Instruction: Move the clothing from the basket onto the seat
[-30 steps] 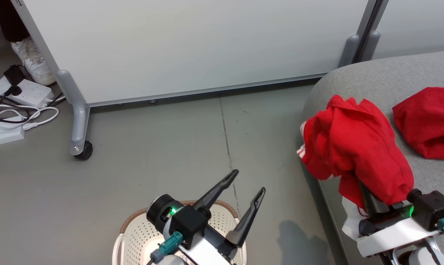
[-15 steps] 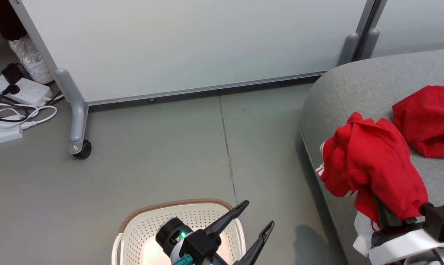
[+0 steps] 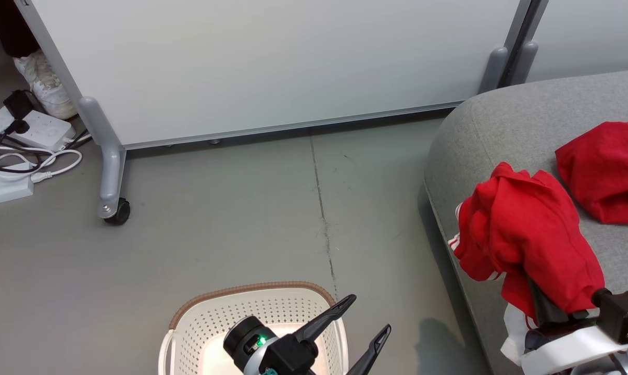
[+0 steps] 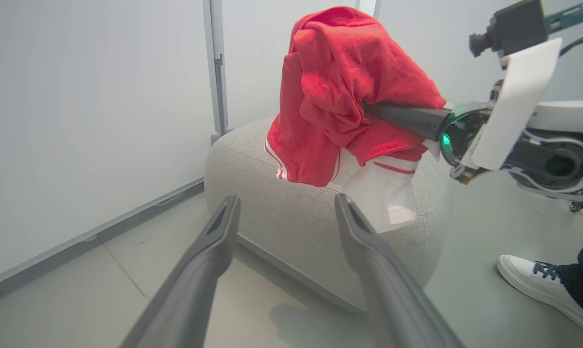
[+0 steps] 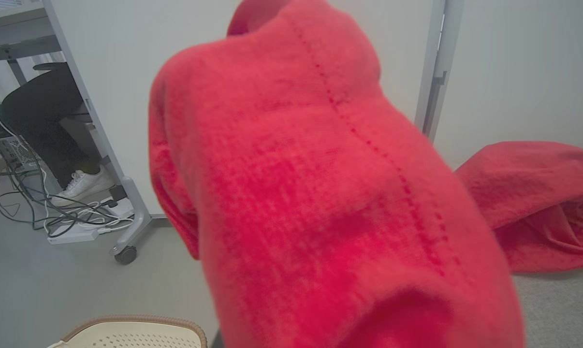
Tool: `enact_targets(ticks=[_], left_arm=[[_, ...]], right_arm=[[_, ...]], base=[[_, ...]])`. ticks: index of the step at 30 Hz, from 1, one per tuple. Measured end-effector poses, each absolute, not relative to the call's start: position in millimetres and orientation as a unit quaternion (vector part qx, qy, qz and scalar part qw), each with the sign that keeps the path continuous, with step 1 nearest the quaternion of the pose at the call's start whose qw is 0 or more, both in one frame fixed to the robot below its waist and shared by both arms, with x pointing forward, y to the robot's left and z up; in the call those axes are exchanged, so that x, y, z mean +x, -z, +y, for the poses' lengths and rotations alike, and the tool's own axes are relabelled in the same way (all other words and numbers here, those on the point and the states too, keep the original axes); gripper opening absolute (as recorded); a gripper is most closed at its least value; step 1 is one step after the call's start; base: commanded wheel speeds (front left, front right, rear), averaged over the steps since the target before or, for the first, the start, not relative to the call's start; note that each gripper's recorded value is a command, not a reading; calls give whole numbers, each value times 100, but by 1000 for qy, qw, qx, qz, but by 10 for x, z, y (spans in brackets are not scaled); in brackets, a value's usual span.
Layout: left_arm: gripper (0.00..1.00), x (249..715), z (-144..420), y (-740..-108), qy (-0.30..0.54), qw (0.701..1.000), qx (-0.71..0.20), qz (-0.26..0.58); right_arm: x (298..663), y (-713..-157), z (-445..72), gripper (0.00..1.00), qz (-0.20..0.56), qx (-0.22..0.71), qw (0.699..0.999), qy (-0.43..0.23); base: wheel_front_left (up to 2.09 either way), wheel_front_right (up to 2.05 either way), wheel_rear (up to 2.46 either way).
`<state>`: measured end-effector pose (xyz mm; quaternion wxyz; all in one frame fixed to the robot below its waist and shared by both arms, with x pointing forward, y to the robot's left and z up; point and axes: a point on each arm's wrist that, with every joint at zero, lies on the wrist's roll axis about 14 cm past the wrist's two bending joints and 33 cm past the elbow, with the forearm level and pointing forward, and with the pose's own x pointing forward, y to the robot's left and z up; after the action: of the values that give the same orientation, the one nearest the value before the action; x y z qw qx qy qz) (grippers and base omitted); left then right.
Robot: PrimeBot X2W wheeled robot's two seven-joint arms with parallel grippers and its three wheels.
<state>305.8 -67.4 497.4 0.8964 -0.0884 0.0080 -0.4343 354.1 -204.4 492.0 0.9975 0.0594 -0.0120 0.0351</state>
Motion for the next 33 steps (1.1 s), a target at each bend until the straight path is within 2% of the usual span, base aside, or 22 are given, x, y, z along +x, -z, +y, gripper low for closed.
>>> enact_targets(ticks=[22, 33], left_arm=[[100, 3057, -747, -4954, 444, 891, -90, 12], [100, 3034, -1032, -4949, 493, 865, -91, 13]], right_arm=[[3502, -4915, -2115, 0, -11, 57, 998, -24], [3368, -4989, -2406, 0, -22, 50, 998, 23]], base=[[0, 0, 0], [0, 0, 0]])
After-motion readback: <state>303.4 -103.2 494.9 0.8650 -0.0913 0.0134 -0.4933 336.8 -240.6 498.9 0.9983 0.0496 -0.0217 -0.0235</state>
